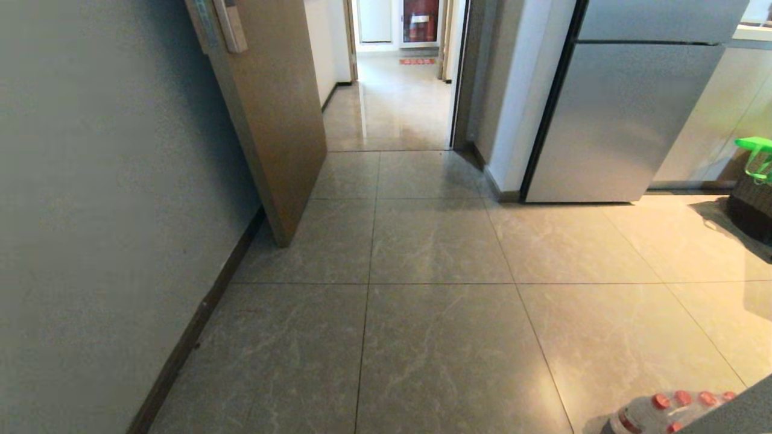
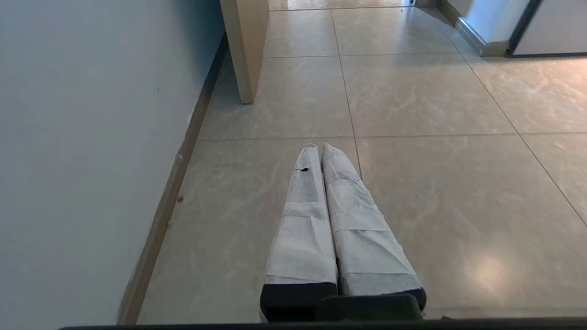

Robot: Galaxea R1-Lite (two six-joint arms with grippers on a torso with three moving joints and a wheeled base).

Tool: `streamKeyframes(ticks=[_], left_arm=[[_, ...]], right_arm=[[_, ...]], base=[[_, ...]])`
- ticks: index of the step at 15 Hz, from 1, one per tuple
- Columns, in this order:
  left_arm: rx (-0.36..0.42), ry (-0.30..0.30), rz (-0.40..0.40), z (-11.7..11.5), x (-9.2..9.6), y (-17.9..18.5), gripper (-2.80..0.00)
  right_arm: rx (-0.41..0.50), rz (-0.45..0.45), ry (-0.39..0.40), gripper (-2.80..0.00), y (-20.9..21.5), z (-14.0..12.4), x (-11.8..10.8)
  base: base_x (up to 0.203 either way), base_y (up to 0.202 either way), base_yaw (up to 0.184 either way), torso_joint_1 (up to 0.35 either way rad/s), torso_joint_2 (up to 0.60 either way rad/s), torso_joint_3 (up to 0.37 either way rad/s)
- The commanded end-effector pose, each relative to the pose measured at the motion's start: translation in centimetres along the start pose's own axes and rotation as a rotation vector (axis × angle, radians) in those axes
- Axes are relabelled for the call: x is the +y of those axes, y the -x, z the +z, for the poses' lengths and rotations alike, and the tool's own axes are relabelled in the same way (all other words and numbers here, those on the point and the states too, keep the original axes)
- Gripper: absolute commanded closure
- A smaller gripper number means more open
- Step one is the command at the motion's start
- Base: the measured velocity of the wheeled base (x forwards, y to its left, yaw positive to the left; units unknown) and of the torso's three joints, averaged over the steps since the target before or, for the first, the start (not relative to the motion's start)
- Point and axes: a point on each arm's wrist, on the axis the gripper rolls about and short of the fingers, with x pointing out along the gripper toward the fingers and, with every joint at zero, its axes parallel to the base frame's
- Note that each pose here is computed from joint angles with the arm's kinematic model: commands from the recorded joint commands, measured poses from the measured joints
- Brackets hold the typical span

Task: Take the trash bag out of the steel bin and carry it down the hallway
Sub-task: Put the trash bag at the door

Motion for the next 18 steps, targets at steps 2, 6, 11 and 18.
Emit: streamKeyframes(ticks=[2,6,11,18], left_arm=[[-0.001,0.0,0.0,0.01,0.0,0.0,0.0],[0.0,0.001,0.0,0.0,0.0,0.0,0.0],[0.001,0.001,0.0,0.0,0.0,0.0,0.0],[-0.001,0.003,0.0,0.01,0.0,0.0,0.0]], right_arm=[[0.002,0.0,0.002,0.0,-0.02,-0.03,0.0],[0.002,0.0,-0.001,0.0,-0.02,-0.03,0.0],[0.002,0.0,-0.001,0.0,-0.02,-0.03,0.0],[0.002,0.0,-0.001,0.0,-0.02,-0.03,0.0]], base=[[0.189,0.0,0.0,0.001,0.0,0.002],[0.193,0.0,0.0,0.003,0.0,0.002],[0.191,0.0,0.0,0.002,0.0,0.003],[0.192,0.0,0.0,0.002,0.0,0.0]])
